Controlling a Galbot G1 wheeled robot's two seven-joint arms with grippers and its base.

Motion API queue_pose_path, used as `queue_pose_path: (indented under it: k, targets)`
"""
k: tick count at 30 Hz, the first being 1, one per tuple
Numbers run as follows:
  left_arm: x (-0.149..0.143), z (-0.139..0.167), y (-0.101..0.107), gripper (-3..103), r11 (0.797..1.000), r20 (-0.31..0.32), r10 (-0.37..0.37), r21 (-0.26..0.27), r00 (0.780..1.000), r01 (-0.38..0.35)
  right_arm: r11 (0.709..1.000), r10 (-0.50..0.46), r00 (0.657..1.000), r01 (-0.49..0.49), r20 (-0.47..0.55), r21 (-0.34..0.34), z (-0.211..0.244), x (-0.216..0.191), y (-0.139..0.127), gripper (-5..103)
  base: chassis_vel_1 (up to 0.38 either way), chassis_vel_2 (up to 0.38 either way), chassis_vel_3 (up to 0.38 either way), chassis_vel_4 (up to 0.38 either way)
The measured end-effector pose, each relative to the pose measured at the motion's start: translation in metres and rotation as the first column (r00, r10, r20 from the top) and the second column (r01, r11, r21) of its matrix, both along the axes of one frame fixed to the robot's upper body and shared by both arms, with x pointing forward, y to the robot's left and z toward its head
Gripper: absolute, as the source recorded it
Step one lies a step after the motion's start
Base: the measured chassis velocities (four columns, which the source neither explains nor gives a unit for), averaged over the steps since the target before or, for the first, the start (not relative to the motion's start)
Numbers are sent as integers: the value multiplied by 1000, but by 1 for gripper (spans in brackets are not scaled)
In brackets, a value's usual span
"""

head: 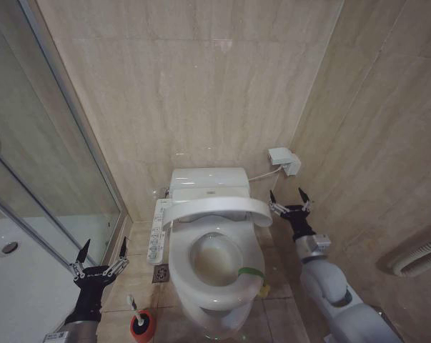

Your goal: Open the toilet lid, clean the toilet bowl with a toilet brush, close the toilet lid, and flush.

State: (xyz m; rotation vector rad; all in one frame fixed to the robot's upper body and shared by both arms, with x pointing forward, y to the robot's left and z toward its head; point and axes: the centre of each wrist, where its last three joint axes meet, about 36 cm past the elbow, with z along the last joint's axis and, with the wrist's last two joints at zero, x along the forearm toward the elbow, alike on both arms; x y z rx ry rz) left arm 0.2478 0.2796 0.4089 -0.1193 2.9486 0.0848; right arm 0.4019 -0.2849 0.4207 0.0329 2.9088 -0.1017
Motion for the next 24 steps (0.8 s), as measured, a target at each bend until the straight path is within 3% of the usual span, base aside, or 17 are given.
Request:
queue_pose_path:
  k: [5, 16, 24]
  targets:
    - [0, 0, 0, 96, 1000, 0, 0, 0, 1000, 0, 999, -16, 1000, 16, -2, 28, -3, -11, 12, 100, 0, 0, 0, 0]
    - [0, 0, 0, 96, 1000, 0, 0, 0, 1000, 0, 996, -90, 996, 90, -2, 21, -14, -31, 17, 100, 0, 0, 0, 0]
    - [0, 0, 0, 96, 1000, 0, 0, 0, 1000, 0, 991, -119, 993, 118, 2, 55, 4, -49, 23, 100, 0, 0, 0, 0]
